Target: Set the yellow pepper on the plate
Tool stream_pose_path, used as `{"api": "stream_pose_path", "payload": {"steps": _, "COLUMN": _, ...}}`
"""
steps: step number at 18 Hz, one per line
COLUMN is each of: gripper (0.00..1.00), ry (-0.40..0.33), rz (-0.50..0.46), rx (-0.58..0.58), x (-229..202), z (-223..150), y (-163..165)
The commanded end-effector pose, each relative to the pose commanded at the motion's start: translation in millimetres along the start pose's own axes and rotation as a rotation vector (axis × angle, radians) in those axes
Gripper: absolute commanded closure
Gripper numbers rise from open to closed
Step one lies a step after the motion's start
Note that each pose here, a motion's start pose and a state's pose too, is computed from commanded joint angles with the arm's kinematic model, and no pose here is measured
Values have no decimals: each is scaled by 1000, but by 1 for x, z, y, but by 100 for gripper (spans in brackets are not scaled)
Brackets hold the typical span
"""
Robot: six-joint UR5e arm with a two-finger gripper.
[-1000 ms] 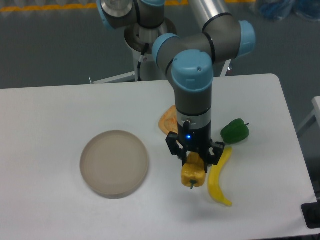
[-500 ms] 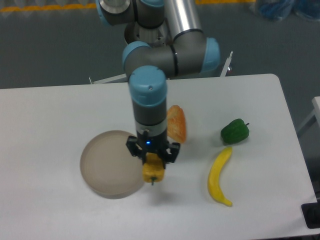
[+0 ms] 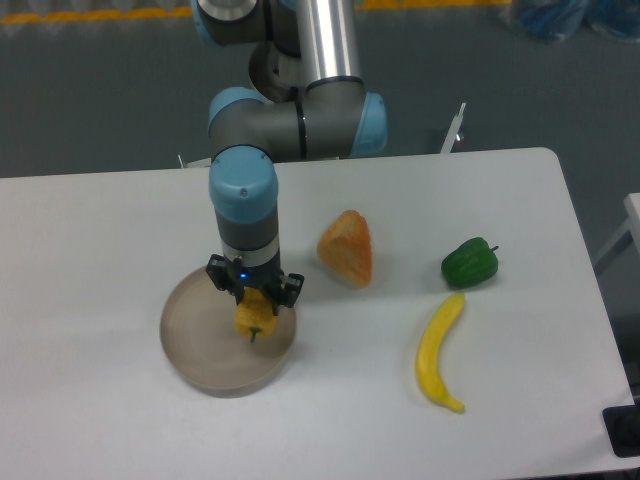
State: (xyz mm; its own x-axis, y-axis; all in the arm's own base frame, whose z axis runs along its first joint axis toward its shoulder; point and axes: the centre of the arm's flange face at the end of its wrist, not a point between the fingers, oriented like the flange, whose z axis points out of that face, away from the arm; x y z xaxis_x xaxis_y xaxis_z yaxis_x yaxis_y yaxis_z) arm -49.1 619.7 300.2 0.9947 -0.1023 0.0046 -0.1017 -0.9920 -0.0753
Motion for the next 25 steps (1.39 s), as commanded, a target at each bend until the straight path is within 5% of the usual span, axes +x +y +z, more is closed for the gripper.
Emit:
{"api": "stream_pose_path", "payload": {"steps": 20, "gripper": 42, "ry": 6, "rz": 29, "rx": -17, "x": 17, "z": 30, "y": -10}}
{"api": "stream_pose_path", "payload": {"steps": 23, "gripper": 30, "ry": 5, "rz": 29, "rx": -18, "x": 17, "z": 30, "y": -10}}
{"api": "stream_pose_path", "payload": {"steps": 25, "gripper": 6, "ry": 3, "rz": 27, "rx": -15, "x": 16, "z": 28, "y": -11}}
